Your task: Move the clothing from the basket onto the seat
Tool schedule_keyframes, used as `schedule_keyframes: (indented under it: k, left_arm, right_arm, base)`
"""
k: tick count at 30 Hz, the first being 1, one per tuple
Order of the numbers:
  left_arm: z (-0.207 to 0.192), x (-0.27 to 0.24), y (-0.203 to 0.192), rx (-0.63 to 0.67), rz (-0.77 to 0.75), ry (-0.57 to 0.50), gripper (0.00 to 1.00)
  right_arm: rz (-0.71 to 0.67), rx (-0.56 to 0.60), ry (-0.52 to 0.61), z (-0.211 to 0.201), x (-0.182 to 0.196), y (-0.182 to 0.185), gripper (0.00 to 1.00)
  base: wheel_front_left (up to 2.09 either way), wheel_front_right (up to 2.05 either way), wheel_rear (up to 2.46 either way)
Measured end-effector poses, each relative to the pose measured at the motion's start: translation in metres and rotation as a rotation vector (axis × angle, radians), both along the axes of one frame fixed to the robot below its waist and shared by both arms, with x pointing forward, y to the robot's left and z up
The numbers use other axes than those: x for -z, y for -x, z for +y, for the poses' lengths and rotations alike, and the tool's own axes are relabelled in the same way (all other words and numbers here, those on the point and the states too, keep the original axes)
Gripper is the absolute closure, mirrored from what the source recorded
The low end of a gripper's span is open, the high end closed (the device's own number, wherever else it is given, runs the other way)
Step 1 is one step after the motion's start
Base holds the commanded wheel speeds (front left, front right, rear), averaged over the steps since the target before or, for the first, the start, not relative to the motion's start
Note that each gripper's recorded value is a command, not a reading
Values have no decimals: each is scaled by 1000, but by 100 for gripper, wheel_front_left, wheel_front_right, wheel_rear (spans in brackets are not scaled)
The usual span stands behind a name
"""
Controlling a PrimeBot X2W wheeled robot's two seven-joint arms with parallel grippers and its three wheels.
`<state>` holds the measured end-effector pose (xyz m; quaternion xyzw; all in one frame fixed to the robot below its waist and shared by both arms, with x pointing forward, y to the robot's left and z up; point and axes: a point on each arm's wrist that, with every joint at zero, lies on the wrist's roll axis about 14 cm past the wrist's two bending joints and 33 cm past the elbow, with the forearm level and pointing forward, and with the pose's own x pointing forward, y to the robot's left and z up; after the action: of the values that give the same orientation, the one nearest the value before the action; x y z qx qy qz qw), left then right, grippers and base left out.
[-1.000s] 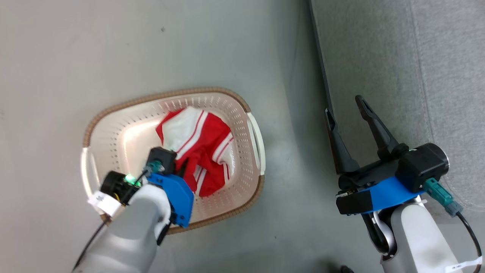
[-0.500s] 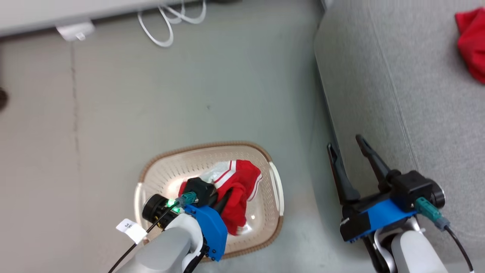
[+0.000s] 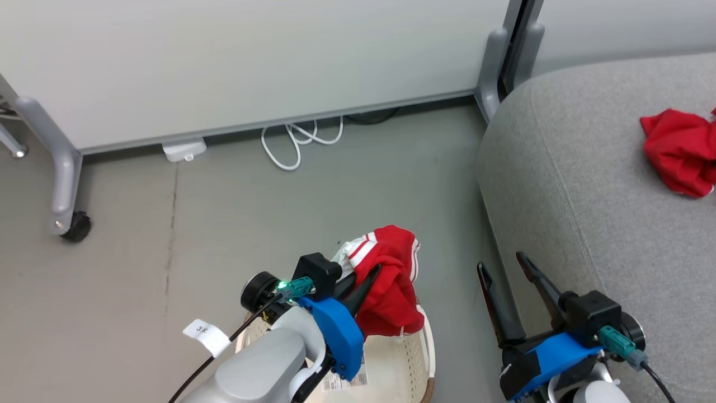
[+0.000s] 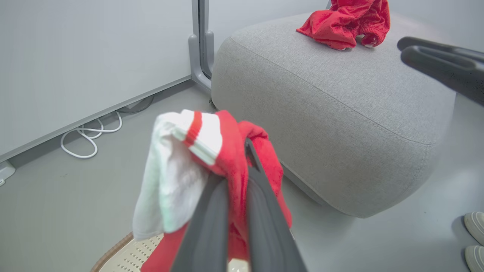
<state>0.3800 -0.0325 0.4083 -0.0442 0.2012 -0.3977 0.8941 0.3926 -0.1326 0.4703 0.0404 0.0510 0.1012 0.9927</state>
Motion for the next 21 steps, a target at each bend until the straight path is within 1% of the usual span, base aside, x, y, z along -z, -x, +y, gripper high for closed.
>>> schedule_keyframes:
  k: [11, 12, 13, 21]
  left_arm:
    - [-24, -83, -5, 51, -210, 67, 100]
    - [-28, -102, -11, 58, -254, 78, 100]
    - [-30, -111, -13, 62, -272, 82, 100]
    - [-47, -140, -17, 95, -316, 104, 100]
  right_arm:
    - [-38, -32, -16, 12, -18, 24, 0]
    - [-48, -35, -18, 13, -22, 25, 0]
    - [-51, -37, -20, 13, -24, 26, 0]
    - [-58, -43, -31, 16, -27, 30, 0]
  base:
    - [0, 0, 0]
    - [0, 0, 0]
    - [0, 0, 0]
    - [0, 0, 0]
